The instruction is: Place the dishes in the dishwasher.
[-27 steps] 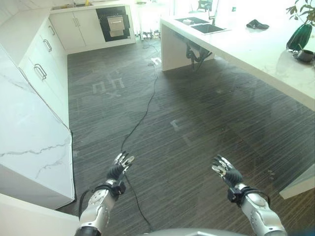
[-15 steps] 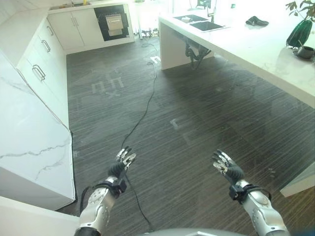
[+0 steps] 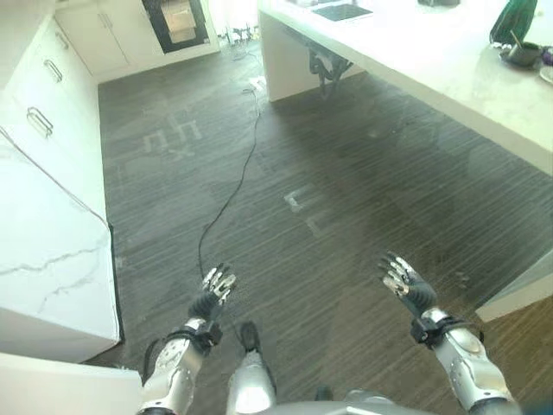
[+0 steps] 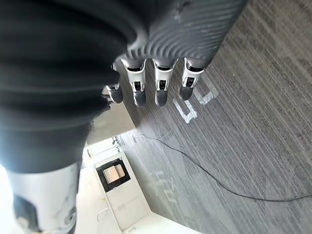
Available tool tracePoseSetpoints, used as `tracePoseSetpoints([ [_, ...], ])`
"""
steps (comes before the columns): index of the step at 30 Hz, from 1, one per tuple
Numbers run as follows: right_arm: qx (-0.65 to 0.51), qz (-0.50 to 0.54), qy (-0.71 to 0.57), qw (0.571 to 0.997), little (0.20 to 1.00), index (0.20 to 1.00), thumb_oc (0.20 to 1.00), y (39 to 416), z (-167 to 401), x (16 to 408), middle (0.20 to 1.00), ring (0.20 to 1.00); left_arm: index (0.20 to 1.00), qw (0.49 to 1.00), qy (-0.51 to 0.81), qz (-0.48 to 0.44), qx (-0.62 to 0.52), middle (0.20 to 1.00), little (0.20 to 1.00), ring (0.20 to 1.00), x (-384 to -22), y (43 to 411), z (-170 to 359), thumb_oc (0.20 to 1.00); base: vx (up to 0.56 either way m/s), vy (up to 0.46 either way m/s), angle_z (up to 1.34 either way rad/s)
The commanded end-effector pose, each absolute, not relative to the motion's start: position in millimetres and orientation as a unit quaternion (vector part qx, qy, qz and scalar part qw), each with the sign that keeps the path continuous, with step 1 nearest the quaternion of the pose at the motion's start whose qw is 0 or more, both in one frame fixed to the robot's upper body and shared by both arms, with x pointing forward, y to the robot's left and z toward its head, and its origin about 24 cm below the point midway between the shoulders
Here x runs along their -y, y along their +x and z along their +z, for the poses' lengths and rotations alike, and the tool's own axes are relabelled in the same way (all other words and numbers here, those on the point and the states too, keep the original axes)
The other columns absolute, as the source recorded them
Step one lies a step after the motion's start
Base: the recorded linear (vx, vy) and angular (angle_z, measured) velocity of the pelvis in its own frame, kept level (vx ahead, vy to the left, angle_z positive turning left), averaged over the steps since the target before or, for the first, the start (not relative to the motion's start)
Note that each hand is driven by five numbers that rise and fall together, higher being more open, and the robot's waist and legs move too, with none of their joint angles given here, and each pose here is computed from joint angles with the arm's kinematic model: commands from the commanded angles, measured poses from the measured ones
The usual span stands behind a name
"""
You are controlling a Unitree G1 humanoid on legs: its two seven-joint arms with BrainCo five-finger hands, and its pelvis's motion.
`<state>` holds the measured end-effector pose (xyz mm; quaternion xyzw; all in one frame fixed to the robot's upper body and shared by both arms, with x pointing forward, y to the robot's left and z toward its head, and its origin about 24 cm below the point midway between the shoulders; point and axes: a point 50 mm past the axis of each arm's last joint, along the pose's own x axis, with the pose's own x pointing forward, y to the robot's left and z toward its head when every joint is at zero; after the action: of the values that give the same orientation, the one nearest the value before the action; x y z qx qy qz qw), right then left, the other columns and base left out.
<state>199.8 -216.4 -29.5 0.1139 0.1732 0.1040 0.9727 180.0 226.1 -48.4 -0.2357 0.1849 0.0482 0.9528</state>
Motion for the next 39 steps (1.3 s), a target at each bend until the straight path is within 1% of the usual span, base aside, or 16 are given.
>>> tracePoseSetpoints([
  [1,-0.095,0.134,0.080,0.983,1.000,1.000,1.000,217.2,5.8,222.1,1.000,1.000,1.000,0.966,-0.226,0.037,-0.120,1.000,1.000,1.000,-236.5,190.5,-23.3,1.000,0.75,0.437,-0.61],
  [4,-0.081,0.107,0.101,0.986,1.000,1.000,1.000,222.7,10.1,217.1,1.000,1.000,1.000,0.972,-0.202,0.017,-0.122,1.000,1.000,1.000,-238.5,201.2,-18.0,1.000,0.62,0.428,-0.53],
  [7,-0.064,0.103,0.109,0.987,1.000,1.000,1.000,221.1,12.0,211.5,1.000,1.000,1.000,0.978,-0.179,-0.012,-0.105,1.000,1.000,1.000,-236.9,214.4,-4.8,1.000,0.61,0.549,-0.18],
  [12,-0.069,0.104,0.104,0.987,1.000,1.000,1.000,218.1,7.5,206.3,1.000,1.000,1.000,0.980,-0.166,-0.013,-0.113,1.000,1.000,1.000,-236.6,217.8,-1.3,1.000,0.54,0.354,0.41],
  [16,-0.080,0.091,0.109,0.987,1.000,1.000,1.000,213.0,5.0,214.3,1.000,1.000,1.000,0.978,-0.172,-0.018,-0.120,1.000,1.000,1.000,-237.3,211.9,-2.6,1.000,0.54,-0.037,0.59],
  [19,-0.079,0.074,0.111,0.988,1.000,1.000,1.000,206.4,2.2,221.2,1.000,1.000,1.000,0.976,-0.171,-0.038,-0.130,1.000,1.000,1.000,-224.8,210.7,-9.4,1.000,0.64,-0.090,1.24],
  [22,-0.077,0.063,0.108,0.989,1.000,1.000,1.000,206.6,3.3,227.8,1.000,1.000,1.000,0.976,-0.170,-0.050,-0.126,1.000,1.000,1.000,-220.9,211.2,-9.3,1.000,0.69,-0.155,1.17],
  [25,-0.076,0.053,0.099,0.991,1.000,1.000,1.000,208.6,7.2,233.3,1.000,1.000,1.000,0.974,-0.181,-0.046,-0.125,1.000,1.000,1.000,-220.1,211.8,-10.1,1.000,0.55,-0.199,0.45],
  [28,-0.062,0.044,0.092,0.993,1.000,1.000,1.000,208.9,14.4,241.6,1.000,1.000,1.000,0.969,-0.207,-0.065,-0.119,1.000,1.000,1.000,-209.7,213.1,-7.5,1.000,0.46,-0.243,-0.43],
  [33,-0.060,0.034,0.077,0.995,1.000,1.000,1.000,204.8,17.9,254.4,1.000,1.000,1.000,0.966,-0.220,-0.068,-0.116,1.000,1.000,1.000,-201.3,216.4,-6.1,1.000,0.29,-0.174,-0.29],
  [36,-0.057,0.025,0.080,0.995,1.000,1.000,1.000,207.6,21.6,258.2,1.000,1.000,1.000,0.966,-0.217,-0.074,-0.115,1.000,1.000,1.000,-204.4,214.3,-4.1,1.000,0.28,0.078,-0.92],
  [39,-0.057,0.019,0.071,0.996,1.000,1.000,1.000,208.0,23.3,259.6,1.000,1.000,1.000,0.965,-0.225,-0.078,-0.107,1.000,1.000,1.000,-206.6,210.6,-3.5,1.000,0.33,0.323,-0.87],
])
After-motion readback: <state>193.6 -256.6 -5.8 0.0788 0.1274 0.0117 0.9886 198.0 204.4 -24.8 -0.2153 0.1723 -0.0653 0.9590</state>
